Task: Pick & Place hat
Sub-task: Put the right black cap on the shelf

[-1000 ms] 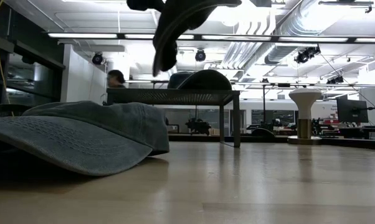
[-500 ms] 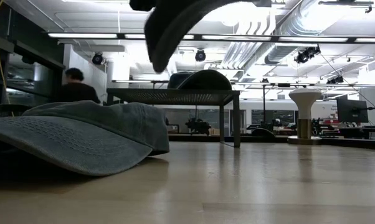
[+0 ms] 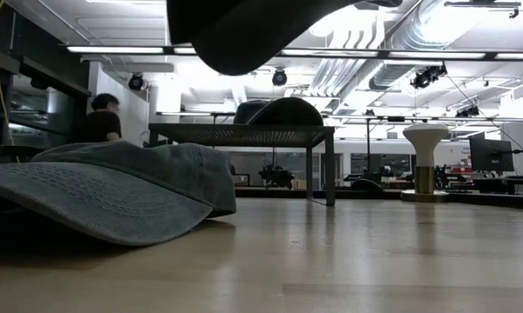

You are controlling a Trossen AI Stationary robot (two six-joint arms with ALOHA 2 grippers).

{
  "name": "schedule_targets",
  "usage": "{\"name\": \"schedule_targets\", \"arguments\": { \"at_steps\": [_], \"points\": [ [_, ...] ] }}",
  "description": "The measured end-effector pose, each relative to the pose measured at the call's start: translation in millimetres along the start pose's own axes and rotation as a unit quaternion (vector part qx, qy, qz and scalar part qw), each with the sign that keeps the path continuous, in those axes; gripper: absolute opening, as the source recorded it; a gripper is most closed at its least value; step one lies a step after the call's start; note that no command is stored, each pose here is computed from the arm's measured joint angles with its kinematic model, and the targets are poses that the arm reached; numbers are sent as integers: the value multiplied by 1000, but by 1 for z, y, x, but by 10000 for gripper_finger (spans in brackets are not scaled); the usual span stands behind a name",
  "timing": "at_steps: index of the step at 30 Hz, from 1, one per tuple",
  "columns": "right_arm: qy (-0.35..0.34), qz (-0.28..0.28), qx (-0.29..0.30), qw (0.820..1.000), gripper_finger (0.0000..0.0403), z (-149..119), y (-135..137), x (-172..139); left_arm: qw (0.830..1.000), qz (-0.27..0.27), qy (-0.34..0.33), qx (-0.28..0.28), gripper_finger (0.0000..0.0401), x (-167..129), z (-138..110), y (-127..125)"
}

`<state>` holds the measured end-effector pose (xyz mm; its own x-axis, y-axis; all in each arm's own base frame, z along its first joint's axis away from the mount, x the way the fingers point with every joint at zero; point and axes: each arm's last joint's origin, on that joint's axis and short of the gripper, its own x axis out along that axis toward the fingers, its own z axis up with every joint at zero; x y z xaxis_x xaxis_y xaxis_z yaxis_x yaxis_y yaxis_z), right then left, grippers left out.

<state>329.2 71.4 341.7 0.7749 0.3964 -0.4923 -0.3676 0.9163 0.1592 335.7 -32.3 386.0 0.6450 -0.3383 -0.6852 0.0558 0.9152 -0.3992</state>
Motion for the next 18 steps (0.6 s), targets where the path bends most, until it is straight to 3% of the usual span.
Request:
{"name": "schedule_targets", "arguments": {
  "at_steps": [7, 13, 18],
  "points": [
    [11, -5, 3, 1000, 0, -2, 0, 0, 999, -38, 7, 2, 303, -5, -1, -3],
    [17, -15, 4, 1000, 0, -3, -1, 0, 995, -92, 21, -29, 303, -12, -2, -5],
    [16, -15, 4, 1000, 0, -3, -1, 0, 996, -76, 16, -38, 303, -12, -2, -4]
  ]
}}
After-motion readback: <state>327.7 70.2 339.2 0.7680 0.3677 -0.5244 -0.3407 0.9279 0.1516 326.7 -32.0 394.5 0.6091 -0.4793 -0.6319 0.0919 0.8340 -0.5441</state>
